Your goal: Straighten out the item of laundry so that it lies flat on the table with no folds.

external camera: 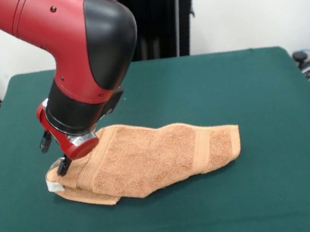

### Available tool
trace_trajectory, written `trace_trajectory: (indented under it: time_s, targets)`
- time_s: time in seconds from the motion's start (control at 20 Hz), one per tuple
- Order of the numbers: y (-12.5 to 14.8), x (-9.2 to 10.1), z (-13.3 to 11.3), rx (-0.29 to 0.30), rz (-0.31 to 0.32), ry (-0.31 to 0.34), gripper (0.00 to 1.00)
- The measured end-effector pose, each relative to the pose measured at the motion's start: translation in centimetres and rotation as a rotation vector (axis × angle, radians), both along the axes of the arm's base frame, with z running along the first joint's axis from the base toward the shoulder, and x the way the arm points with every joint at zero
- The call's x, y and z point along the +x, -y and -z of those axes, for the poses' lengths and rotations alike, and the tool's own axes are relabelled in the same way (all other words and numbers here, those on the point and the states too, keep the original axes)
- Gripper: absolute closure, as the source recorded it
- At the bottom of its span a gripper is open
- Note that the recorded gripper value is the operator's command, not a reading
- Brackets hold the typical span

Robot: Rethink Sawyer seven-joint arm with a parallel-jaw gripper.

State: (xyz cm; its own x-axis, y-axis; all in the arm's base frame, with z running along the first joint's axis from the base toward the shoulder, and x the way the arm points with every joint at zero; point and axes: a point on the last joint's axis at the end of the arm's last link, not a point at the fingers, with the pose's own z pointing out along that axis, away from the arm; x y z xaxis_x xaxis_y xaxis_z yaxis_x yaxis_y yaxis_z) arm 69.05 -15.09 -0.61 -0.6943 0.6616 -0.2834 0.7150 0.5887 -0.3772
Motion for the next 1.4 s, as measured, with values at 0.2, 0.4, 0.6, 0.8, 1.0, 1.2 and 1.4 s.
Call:
trace_trajectory:
  time_s: [0.2,0.4,0.6,0.8,1.0,1.2,1.4]
  targets:
    - [-0.1,0.1,-0.3,0.001,0.005,-0.008,0.00]
    - [-0.3,-0.1,-1.0,0.003,0.008,-0.007,0.00]
    - [-1.4,-0.7,-2.5,0.006,0.011,-0.007,0.00]
    - [-2.9,-1.5,-4.1,0.003,0.006,-0.010,0.00]
    - [-4.9,-2.2,-5.5,-0.009,-0.014,-0.015,0.00]
    - [-6.4,-2.1,-5.6,-0.010,-0.036,-0.016,0.00]
    - [-6.9,-2.2,-5.2,-0.010,-0.043,-0.022,0.00]
